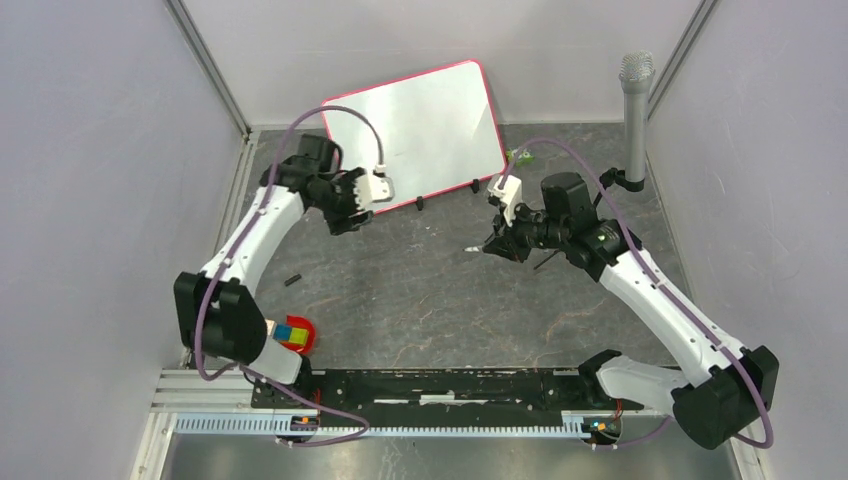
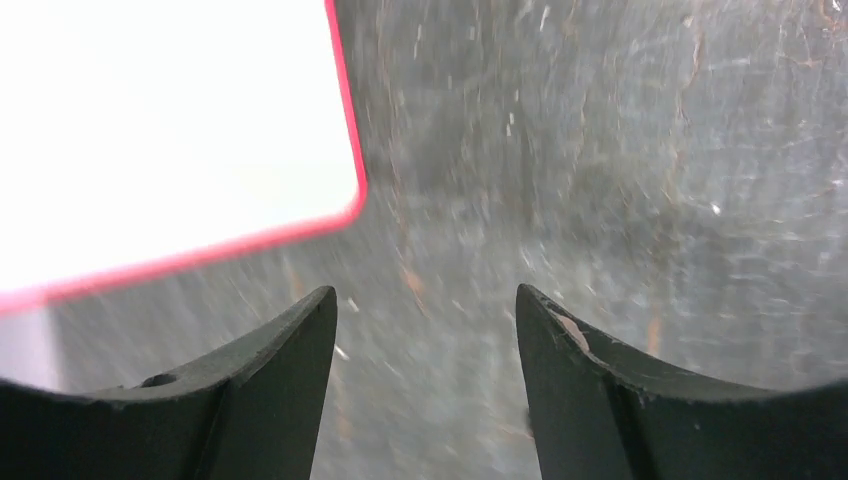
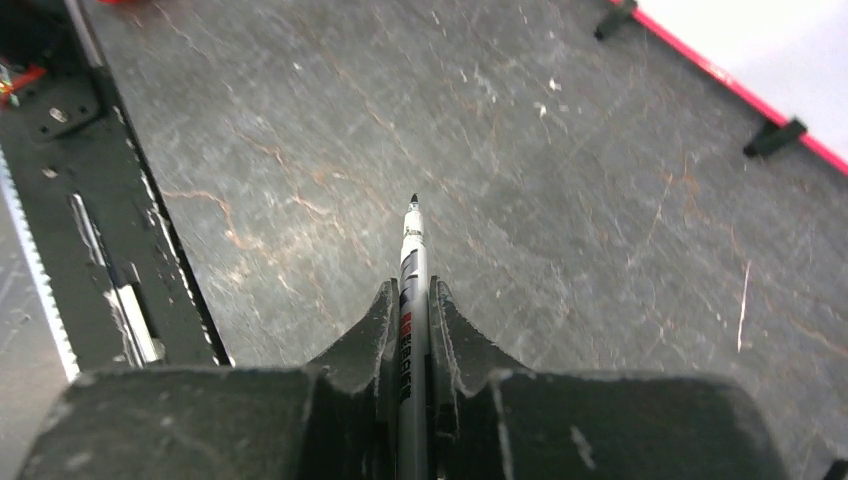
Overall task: Write a sentence on the whiteboard
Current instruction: Move the whiteboard to the center of the board, then write a sentence on the whiteboard.
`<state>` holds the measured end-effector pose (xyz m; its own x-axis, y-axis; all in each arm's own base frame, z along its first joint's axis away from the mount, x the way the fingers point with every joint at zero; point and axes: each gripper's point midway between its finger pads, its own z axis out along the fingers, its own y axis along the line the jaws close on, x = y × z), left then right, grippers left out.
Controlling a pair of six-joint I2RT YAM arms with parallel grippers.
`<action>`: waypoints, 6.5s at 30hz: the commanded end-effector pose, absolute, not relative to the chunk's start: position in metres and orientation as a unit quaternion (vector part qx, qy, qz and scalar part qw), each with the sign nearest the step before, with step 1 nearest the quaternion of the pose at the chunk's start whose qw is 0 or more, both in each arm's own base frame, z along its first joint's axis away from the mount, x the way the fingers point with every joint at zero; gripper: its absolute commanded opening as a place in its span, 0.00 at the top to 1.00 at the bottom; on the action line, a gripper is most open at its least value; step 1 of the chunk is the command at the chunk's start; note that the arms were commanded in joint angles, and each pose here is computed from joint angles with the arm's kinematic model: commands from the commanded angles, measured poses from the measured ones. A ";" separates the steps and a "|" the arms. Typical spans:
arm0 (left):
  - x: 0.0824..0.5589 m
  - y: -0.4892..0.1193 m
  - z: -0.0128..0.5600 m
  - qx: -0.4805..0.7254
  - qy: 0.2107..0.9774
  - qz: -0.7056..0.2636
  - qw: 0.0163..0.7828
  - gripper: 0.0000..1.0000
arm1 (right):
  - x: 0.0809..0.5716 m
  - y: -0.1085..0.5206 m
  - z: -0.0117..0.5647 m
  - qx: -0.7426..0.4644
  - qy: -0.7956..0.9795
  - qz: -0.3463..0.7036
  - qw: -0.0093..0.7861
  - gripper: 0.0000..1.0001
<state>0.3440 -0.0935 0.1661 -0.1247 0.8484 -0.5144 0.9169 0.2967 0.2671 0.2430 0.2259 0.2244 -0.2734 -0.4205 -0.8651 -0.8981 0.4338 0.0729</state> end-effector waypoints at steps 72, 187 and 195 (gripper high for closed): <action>0.225 -0.260 0.064 0.986 0.134 0.066 -0.068 0.98 | 0.231 0.178 0.257 -0.415 0.733 0.255 0.474 1.00; 0.337 -0.252 0.227 0.319 0.803 -0.471 0.179 0.97 | 0.231 0.197 0.247 -0.452 0.705 0.284 0.467 1.00; 0.343 -0.243 0.236 0.341 0.810 -0.433 0.202 0.47 | 0.228 0.201 0.246 -0.457 0.700 0.297 0.462 1.00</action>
